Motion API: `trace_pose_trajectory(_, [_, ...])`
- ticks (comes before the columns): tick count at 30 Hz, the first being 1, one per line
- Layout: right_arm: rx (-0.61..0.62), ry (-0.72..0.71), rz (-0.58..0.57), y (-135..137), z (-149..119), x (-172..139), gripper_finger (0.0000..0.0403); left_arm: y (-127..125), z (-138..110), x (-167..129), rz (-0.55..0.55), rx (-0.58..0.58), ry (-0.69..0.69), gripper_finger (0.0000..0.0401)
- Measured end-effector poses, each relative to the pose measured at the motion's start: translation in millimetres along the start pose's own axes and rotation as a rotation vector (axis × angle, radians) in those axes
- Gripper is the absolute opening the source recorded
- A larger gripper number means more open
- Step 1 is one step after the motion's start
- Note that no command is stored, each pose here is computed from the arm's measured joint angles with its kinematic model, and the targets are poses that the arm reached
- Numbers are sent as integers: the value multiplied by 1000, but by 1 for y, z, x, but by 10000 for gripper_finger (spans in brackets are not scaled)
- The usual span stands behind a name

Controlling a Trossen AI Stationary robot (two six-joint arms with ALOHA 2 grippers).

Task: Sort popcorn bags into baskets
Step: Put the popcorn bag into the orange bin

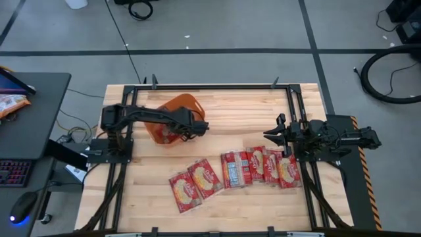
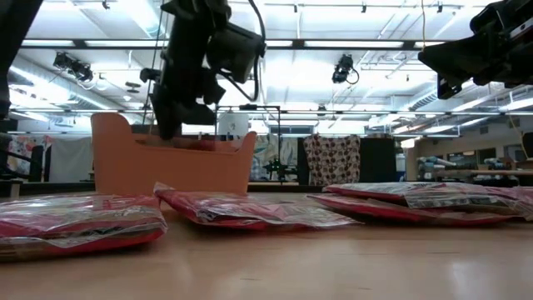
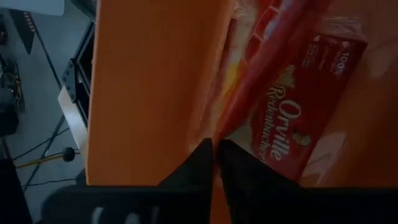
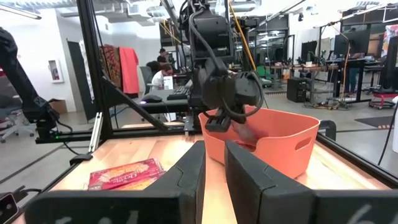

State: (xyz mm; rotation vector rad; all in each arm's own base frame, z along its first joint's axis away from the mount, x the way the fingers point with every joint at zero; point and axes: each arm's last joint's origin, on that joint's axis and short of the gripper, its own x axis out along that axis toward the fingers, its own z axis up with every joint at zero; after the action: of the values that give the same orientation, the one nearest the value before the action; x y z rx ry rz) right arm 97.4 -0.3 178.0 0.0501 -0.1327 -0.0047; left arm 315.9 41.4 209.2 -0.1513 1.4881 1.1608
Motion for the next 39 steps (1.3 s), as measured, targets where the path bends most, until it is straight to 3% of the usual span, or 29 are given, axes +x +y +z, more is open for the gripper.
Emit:
trace_pose_trajectory(4, [0, 0, 0, 0, 0, 0, 66, -3, -2, -2, -9, 12, -1, 84])
trace_pose_trajectory(8, [0, 0, 0, 0, 0, 0, 66, -5, -7, -24, -98, 62, -19, 109])
trace_pose_trajectory(14, [0, 0, 0, 0, 0, 0, 66, -30, -21, -85, -280, 187, -272, 112])
trace_pose_trajectory(19, [0, 0, 0, 0, 0, 0, 66, -64, -49, -122, -451, 383, -515, 111])
trace_pose_trajectory(24, [0, 0, 0, 0, 0, 0, 66, -93, -92, -130, -490, 622, -668, 116])
trace_pose_trajectory(29, [0, 0, 0, 0, 0, 0, 66, -103, -124, -124, -505, 673, -649, 147])
trace_pose_trajectory(35, [0, 0, 0, 0, 0, 0, 66, -110, -163, -132, -606, 880, -603, 171])
trace_pose_trajectory(39, [0, 0, 0, 0, 0, 0, 66, -122, -195, -128, -578, 983, -598, 172])
